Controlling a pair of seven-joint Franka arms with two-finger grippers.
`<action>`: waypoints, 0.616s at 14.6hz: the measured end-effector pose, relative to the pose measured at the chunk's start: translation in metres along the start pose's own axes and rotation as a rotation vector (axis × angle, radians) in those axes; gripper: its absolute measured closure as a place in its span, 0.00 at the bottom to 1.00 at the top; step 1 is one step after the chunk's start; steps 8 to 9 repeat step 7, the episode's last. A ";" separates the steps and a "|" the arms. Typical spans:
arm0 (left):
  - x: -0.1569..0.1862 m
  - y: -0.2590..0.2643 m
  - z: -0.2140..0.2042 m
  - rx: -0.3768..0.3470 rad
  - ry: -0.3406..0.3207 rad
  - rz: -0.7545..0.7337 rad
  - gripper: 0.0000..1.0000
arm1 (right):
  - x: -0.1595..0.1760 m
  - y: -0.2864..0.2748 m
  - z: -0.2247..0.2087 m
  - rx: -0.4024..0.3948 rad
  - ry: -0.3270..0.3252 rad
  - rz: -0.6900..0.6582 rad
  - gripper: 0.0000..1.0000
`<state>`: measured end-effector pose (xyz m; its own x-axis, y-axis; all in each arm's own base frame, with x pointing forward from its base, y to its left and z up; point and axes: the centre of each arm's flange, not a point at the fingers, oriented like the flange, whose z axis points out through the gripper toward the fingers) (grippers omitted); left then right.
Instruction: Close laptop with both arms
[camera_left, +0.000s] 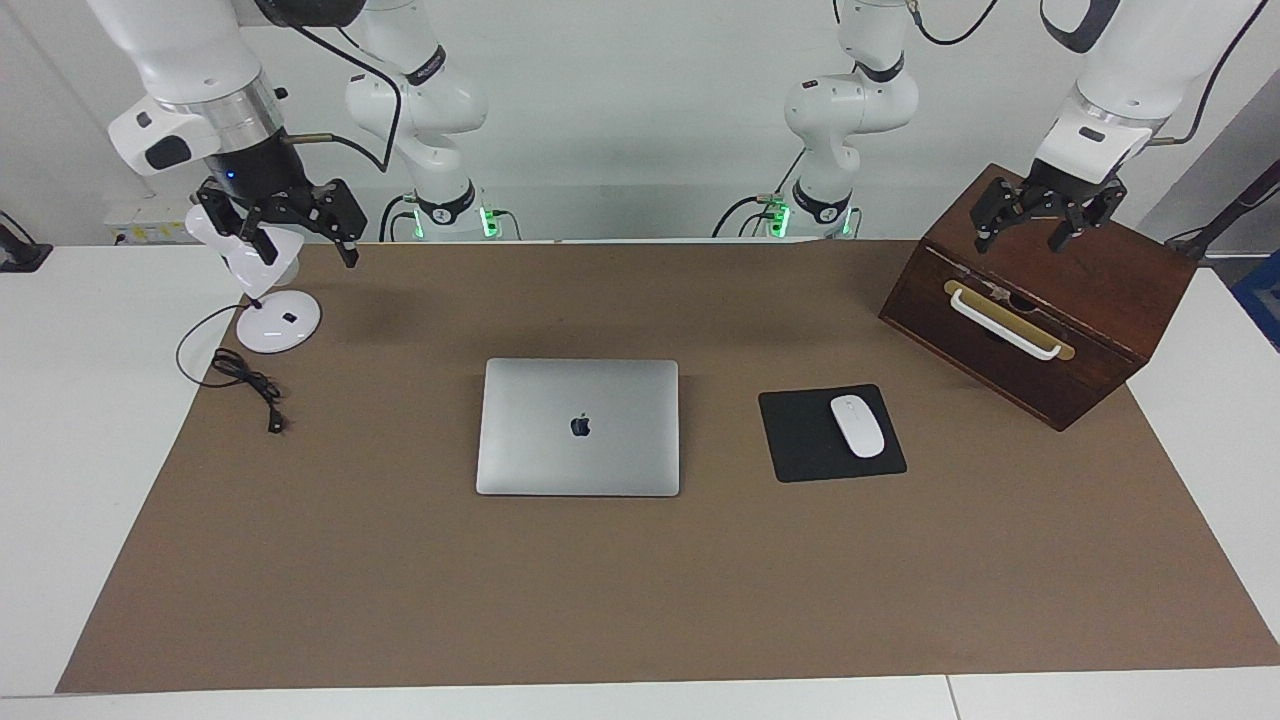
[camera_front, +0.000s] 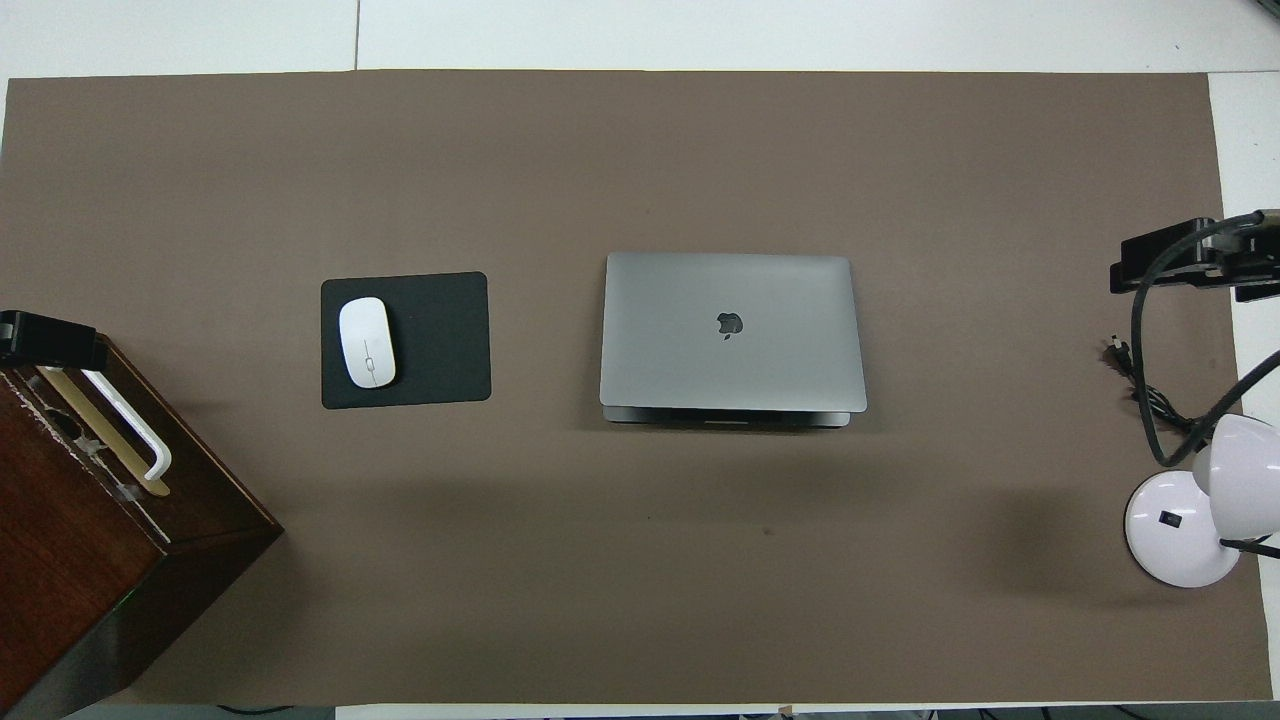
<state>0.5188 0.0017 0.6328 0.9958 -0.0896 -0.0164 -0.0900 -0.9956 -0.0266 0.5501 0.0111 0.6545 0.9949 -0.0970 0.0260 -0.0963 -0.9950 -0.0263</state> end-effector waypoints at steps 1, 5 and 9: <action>0.000 0.000 0.000 -0.001 0.000 0.000 0.00 | 0.000 -0.001 0.000 0.007 -0.001 0.000 0.00; 0.000 0.000 0.000 -0.003 0.000 0.000 0.00 | 0.000 -0.002 0.000 0.013 -0.002 -0.001 0.00; 0.000 0.001 0.000 -0.006 0.001 -0.001 0.00 | 0.000 -0.002 0.000 0.013 -0.002 -0.001 0.00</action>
